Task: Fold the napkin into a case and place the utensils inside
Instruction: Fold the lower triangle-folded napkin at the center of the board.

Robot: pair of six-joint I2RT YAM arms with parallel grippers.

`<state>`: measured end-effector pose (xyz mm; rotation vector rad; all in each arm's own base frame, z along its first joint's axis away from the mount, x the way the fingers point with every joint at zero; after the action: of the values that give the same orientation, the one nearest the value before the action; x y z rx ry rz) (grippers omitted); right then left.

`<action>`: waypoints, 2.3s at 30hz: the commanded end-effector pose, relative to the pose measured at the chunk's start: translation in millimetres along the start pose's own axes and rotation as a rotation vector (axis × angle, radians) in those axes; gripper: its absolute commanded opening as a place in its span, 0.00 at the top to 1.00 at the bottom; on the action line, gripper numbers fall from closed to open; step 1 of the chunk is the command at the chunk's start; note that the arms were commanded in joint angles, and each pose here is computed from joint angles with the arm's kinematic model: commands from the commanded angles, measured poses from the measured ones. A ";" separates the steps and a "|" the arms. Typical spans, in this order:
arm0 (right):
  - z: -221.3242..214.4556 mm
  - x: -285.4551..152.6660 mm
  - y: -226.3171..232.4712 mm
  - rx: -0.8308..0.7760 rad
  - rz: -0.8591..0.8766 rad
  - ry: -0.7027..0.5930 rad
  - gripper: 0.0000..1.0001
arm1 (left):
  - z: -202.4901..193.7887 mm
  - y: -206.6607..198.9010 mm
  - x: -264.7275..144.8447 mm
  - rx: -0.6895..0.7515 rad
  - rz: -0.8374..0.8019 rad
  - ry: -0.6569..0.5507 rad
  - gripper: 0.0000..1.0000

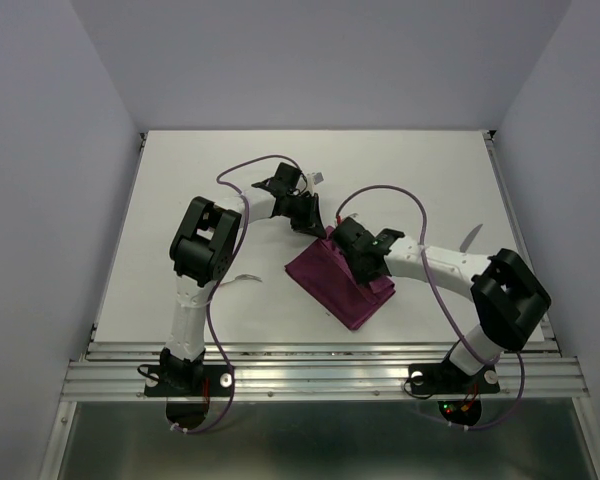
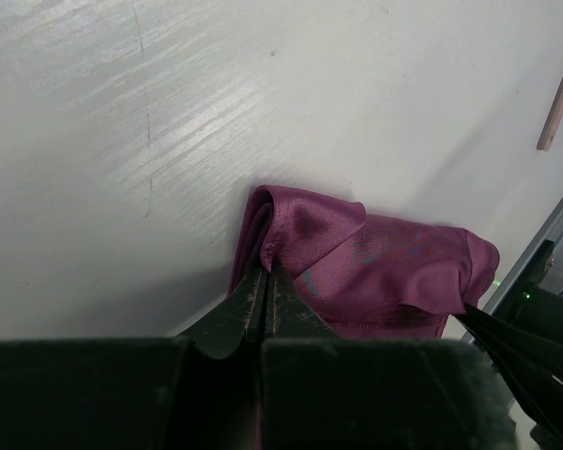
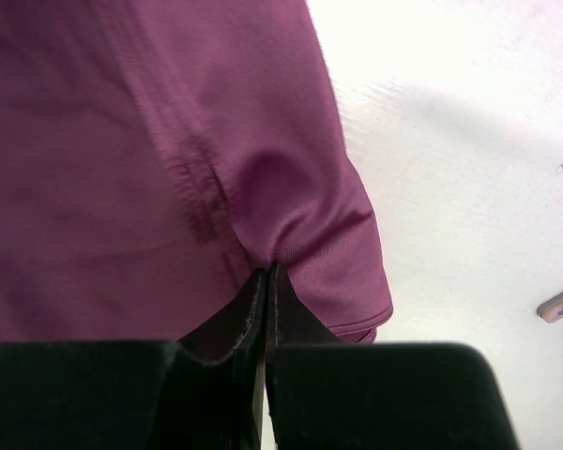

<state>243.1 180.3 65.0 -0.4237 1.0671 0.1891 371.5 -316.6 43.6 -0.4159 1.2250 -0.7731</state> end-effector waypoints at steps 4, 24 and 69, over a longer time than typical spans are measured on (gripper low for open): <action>13.9 -24.3 22.4 -0.017 0.086 -0.039 0.99 | 2.5 -10.7 -18.1 0.031 -0.011 -0.018 1.00; -20.6 2.7 29.1 -0.010 0.068 0.093 0.98 | 6.7 -16.1 -28.9 0.044 -0.017 -0.033 1.00; 34.0 8.8 -12.9 0.272 0.218 -0.031 0.46 | -16.7 -22.6 -44.8 0.096 -0.043 0.057 1.00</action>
<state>266.8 175.9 74.3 -0.1098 1.0992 0.1785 347.0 -297.8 56.1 -0.3498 1.2811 -0.8242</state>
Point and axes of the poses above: each gripper's point midway between its finger pads, its own x axis out along the fingers, its own y axis along the line the jaws close on, z = x × y, the point moved 2 cm from there along -x, back along the fingers, and after that the axes turned 2 degrees about -x, right-handed, at the moved point
